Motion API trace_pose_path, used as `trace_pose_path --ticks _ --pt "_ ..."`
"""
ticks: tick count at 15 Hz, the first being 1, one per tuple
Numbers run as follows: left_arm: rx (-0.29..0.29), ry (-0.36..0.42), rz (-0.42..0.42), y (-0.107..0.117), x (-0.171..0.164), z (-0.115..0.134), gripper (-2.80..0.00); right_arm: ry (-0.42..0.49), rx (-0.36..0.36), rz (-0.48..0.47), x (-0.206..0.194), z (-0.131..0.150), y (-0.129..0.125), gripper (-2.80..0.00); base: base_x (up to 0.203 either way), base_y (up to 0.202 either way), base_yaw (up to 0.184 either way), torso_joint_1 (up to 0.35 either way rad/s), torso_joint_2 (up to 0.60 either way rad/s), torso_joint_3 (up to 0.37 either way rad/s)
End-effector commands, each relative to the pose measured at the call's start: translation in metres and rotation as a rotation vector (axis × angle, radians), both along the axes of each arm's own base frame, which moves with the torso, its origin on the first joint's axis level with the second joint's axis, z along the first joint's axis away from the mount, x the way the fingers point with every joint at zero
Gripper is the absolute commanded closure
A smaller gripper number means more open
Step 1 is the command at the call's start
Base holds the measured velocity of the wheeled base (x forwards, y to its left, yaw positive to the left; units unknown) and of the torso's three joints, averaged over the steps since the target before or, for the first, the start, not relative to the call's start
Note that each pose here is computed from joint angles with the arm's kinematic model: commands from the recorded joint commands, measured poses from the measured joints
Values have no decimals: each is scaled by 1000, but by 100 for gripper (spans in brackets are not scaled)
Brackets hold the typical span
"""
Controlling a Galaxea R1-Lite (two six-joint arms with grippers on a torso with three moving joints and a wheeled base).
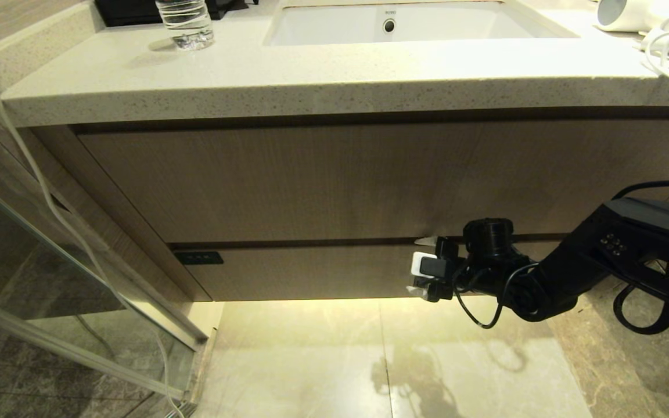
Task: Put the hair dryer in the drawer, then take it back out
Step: Pull open the drawer
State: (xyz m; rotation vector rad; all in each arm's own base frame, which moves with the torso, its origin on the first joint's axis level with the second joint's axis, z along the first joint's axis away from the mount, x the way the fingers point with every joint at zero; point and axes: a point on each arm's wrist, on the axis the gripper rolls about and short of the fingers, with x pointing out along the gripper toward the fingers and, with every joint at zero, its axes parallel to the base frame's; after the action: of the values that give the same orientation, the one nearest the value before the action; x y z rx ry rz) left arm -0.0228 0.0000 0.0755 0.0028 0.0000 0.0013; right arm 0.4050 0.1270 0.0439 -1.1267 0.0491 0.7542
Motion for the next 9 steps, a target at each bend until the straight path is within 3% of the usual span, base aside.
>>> trace_pose_path --ticks 1,6,9 --pt "0 0 0 0 0 0 0 -1 -5 -2 3 -4 -2 -280 0 0 0 0 0 0" --pt "0 1 0 0 0 0 0 -54 14 -5 9 -1 -1 -280 0 0 0 0 0 0" --pt "0 0 0 0 0 0 0 -39 4 -10 11 -7 -4 -280 0 0 0 0 0 0"
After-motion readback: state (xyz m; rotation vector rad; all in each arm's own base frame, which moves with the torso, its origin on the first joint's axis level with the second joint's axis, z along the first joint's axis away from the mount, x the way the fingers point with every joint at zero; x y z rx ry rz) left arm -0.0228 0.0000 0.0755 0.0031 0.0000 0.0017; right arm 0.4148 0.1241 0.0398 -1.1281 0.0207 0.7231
